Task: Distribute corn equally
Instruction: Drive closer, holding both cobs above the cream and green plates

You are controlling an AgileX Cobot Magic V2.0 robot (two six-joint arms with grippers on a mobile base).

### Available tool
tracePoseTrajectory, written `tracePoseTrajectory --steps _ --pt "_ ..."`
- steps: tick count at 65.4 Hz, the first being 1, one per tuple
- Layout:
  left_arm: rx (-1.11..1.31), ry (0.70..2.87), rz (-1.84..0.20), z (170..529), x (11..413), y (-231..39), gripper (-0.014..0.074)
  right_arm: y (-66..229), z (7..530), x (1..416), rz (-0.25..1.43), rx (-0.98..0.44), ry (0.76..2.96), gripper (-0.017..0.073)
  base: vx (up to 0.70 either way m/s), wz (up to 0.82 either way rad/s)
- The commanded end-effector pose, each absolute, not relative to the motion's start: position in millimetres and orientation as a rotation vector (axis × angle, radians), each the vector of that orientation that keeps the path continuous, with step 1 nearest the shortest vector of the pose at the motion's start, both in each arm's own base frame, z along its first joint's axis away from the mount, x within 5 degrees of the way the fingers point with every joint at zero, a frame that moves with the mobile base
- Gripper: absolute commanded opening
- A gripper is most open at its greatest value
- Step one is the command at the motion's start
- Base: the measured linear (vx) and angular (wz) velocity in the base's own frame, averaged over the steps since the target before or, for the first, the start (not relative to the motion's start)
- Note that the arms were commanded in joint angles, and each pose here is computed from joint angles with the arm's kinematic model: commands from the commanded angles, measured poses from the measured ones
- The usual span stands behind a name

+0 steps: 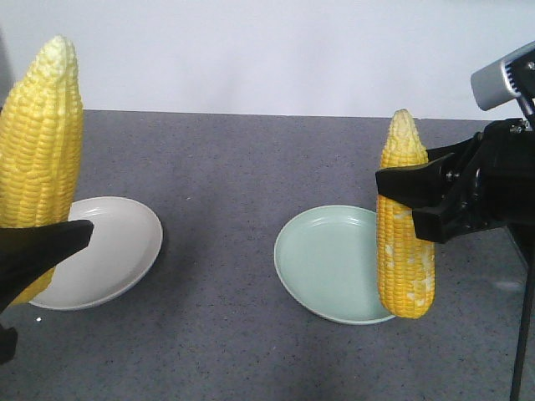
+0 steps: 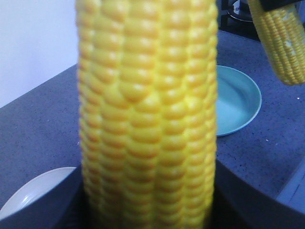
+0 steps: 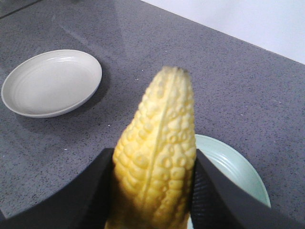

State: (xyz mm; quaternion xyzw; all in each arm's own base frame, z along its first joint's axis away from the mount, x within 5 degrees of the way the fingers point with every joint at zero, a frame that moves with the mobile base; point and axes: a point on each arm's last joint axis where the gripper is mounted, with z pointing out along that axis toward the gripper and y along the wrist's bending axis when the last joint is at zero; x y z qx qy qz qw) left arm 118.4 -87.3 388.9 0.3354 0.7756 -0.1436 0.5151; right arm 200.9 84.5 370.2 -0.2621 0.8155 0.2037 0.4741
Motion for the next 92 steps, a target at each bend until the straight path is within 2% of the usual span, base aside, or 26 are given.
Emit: tracePoseTrajectory --steps 1,92 --pt "0.749 1.774 -0.372 403.5 117.8 -87.1 0.0354 82.0 386.6 199.4 0.488 -0.596 1.917 0.0153 0.05 -0.01" --pt "0.749 1.774 -0.372 403.5 117.8 -87.1 0.0354 82.1 386.6 199.4 0.490 -0.595 1.916 0.0153 0.02 -0.01"
